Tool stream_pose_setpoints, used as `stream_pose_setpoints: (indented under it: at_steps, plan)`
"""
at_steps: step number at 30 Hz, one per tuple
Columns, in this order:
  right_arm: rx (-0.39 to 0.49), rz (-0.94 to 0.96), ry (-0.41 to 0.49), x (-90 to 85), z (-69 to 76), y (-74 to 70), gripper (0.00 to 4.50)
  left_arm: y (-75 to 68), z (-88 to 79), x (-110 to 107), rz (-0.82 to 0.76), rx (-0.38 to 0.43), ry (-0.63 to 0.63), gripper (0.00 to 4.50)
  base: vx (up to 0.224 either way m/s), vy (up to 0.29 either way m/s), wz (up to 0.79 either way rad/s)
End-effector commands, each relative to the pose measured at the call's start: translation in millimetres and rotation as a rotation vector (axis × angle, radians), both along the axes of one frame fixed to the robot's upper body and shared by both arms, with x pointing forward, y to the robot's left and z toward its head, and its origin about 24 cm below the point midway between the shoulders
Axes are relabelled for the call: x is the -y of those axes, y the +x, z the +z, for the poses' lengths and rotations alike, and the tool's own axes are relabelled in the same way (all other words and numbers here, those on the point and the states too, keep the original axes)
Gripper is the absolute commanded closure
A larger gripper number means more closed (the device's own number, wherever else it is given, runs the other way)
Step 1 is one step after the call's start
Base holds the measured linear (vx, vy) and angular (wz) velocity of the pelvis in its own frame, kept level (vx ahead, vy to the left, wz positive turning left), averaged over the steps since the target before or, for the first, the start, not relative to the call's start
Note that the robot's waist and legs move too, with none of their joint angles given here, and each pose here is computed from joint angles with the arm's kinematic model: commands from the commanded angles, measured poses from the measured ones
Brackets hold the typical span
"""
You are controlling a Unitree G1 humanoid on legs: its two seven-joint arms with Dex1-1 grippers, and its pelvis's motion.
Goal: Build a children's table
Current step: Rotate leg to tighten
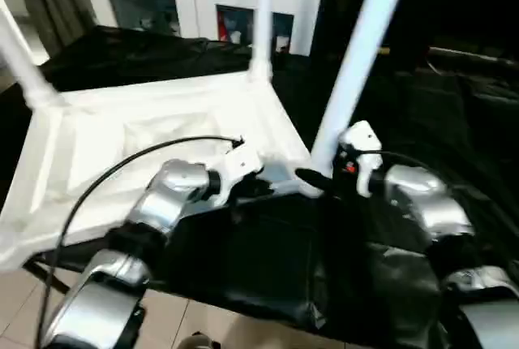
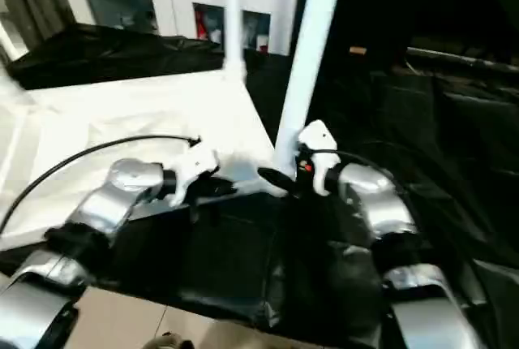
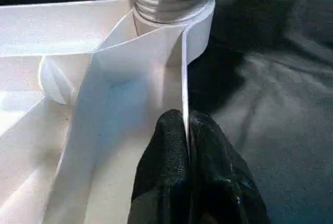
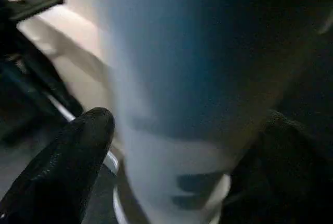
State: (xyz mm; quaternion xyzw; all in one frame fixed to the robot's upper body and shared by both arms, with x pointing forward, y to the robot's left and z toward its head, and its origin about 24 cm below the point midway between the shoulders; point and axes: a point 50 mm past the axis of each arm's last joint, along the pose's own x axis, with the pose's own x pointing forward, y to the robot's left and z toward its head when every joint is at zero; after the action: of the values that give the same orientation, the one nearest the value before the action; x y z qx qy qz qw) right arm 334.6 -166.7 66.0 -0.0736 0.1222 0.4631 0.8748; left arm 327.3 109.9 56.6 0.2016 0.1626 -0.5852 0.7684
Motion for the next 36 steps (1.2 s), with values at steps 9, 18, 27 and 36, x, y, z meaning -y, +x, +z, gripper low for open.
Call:
stream_pose_setpoints:
  at_steps: [9, 18, 27, 36]
  plan:
    - [-0.048, 0.119, -0.048, -1.8, -4.2, -11.6, 1.02, -3.5, 13.4, 5, -0.056, 0.034, -0.082, 4.50, 0.000, 0.000, 0.00]
    - [-0.063, 0.100, -0.070, 1.0, -10.0, -14.3, 1.64, -3.4, 14.3, 6, -0.057, 0.033, -0.082, 4.50, 0.000, 0.000, 0.00]
    - [-0.082, 0.115, -0.073, 1.1, -13.7, -17.2, 1.82, -4.1, 13.7, 6, -0.059, 0.026, -0.082, 4.50, 0.000, 0.000, 0.00]
    - [-0.096, -0.024, -0.044, 1.5, -23.3, -11.9, 1.82, 1.7, 9.9, 7, 0.024, 0.022, -0.071, 4.50, 0.000, 0.000, 0.00]
